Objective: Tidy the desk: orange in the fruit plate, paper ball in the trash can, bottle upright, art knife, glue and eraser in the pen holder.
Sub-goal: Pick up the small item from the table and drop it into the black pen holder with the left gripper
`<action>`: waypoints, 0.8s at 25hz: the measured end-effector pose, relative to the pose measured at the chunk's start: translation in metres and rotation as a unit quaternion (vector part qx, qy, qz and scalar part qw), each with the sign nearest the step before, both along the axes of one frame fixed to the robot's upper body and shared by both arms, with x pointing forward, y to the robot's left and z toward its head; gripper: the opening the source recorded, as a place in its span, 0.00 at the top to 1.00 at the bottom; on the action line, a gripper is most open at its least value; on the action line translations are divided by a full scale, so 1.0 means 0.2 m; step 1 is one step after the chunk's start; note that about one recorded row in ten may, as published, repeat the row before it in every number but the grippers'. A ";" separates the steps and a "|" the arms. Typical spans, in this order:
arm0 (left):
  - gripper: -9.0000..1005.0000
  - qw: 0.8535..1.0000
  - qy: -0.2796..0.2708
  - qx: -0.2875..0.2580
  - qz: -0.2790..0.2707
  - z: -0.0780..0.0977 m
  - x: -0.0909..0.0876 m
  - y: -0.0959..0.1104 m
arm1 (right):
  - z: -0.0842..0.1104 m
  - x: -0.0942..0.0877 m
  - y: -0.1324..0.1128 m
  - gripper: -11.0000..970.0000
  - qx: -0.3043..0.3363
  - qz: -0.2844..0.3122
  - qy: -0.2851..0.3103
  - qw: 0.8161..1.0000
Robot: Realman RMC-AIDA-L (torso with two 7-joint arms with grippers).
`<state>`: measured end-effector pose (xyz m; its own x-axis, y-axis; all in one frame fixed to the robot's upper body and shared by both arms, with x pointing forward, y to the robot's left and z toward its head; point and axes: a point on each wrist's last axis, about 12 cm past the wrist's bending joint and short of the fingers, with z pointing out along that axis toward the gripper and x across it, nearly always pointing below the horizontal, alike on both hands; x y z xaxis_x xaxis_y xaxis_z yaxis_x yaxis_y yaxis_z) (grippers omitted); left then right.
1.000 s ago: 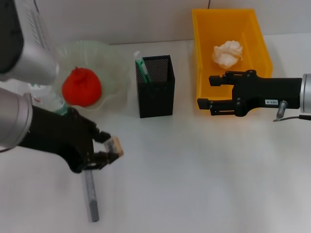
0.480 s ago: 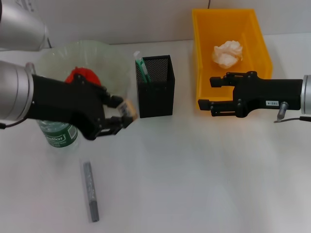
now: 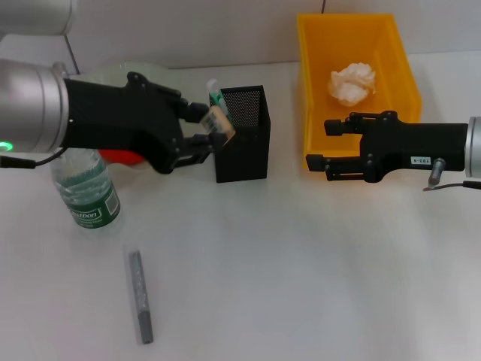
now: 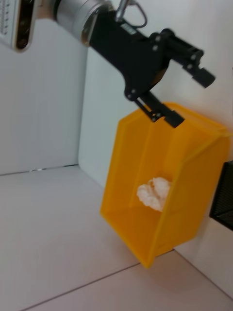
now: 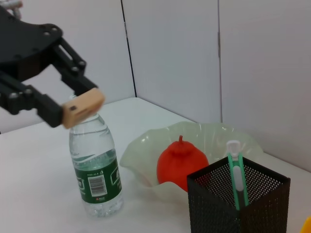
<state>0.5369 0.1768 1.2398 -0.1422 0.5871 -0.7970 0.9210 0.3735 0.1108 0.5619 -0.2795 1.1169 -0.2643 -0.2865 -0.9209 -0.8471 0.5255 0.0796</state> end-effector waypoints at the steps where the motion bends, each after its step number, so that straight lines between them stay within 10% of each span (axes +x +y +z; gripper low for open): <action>1: 0.61 1.000 -0.001 -0.006 0.004 -0.01 0.01 -0.01 | 0.00 0.00 0.00 0.21 0.000 0.000 0.000 1.000; 20: 0.61 0.997 -0.024 -0.051 0.052 -0.14 0.17 -0.10 | 0.05 -0.09 -0.10 0.21 0.051 -0.008 -0.040 0.998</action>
<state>0.5717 0.1577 1.2109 -0.1585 0.4859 -0.8595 0.8713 0.4783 0.1098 0.5431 -0.2995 1.1262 -0.1933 -0.1857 -0.9634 -0.8443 0.5317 0.0669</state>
